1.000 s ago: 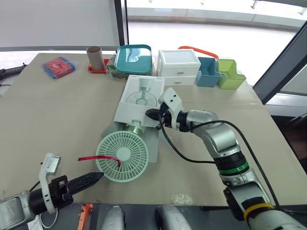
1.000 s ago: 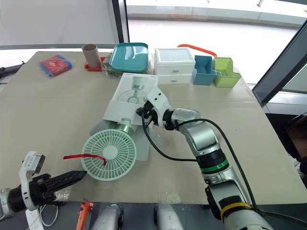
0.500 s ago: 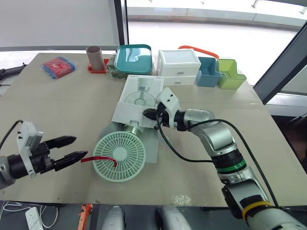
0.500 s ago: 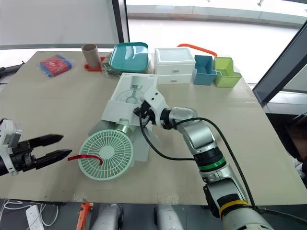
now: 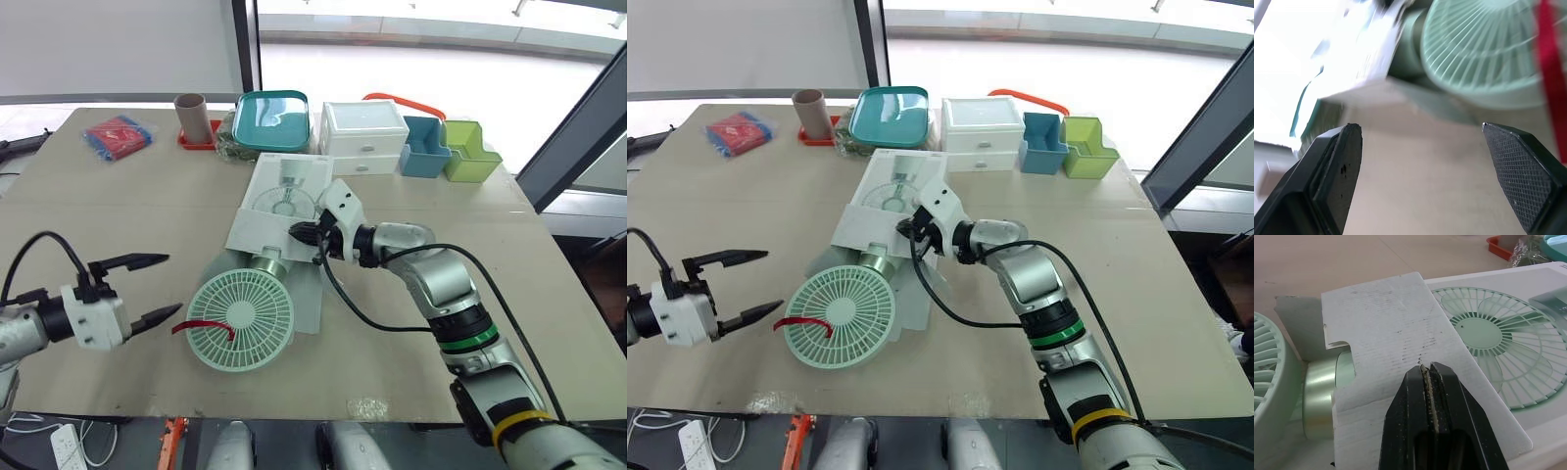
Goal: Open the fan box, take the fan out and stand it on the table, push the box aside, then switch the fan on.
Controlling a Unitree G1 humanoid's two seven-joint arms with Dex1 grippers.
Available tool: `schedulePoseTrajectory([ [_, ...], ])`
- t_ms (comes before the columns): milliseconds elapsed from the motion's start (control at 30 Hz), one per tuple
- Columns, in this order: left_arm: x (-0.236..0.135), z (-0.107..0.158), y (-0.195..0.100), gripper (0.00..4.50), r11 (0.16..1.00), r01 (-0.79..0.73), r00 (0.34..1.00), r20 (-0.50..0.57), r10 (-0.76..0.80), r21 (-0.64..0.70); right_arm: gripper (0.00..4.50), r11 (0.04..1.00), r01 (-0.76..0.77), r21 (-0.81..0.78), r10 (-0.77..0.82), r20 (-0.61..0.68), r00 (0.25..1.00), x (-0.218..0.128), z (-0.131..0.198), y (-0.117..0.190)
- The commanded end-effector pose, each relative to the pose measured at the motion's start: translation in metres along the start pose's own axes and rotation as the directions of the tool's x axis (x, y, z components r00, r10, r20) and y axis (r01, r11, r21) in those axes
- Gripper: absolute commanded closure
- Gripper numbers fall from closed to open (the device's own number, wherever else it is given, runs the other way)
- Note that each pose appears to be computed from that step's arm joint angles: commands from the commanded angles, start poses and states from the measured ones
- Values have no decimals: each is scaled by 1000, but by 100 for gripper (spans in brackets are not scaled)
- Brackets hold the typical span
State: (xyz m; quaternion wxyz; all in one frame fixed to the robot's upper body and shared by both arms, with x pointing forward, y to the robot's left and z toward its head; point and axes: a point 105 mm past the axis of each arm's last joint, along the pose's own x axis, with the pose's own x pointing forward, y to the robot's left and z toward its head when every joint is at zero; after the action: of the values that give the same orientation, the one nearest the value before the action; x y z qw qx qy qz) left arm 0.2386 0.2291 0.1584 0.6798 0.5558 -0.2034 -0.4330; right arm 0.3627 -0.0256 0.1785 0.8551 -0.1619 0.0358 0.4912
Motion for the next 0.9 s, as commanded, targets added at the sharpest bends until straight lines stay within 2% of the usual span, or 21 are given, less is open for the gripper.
schedulePoseTrajectory([
  [33, -8, 14, -6, 13, 972, 60, 994, 73, -78, 226, 450, 1000, -30, -8, 30, -17, 999, 7, -2, 6],
  [67, -10, 17, -11, 13, 951, 84, 988, 99, -119, 298, 450, 999, -35, -11, 34, -16, 999, 8, -2, 7],
  [133, -15, 10, -16, 13, 947, 115, 986, 80, -146, 299, 450, 999, -43, -11, 43, -14, 999, 9, -1, 8],
  [300, -15, -2, -10, 13, 901, 122, 987, 48, -156, 417, 450, 999, -45, -15, 45, -14, 999, 10, -1, 8],
  [500, 2, -6, -8, 13, 919, 6, 995, 89, -45, 393, 450, 999, -39, -8, 39, -12, 999, 9, -1, 8],
  [900, 17, -1, -8, 13, 883, -77, 990, 142, 12, 463, 450, 1000, -7, 1, 7, -22, 1000, 2, -4, 5],
])
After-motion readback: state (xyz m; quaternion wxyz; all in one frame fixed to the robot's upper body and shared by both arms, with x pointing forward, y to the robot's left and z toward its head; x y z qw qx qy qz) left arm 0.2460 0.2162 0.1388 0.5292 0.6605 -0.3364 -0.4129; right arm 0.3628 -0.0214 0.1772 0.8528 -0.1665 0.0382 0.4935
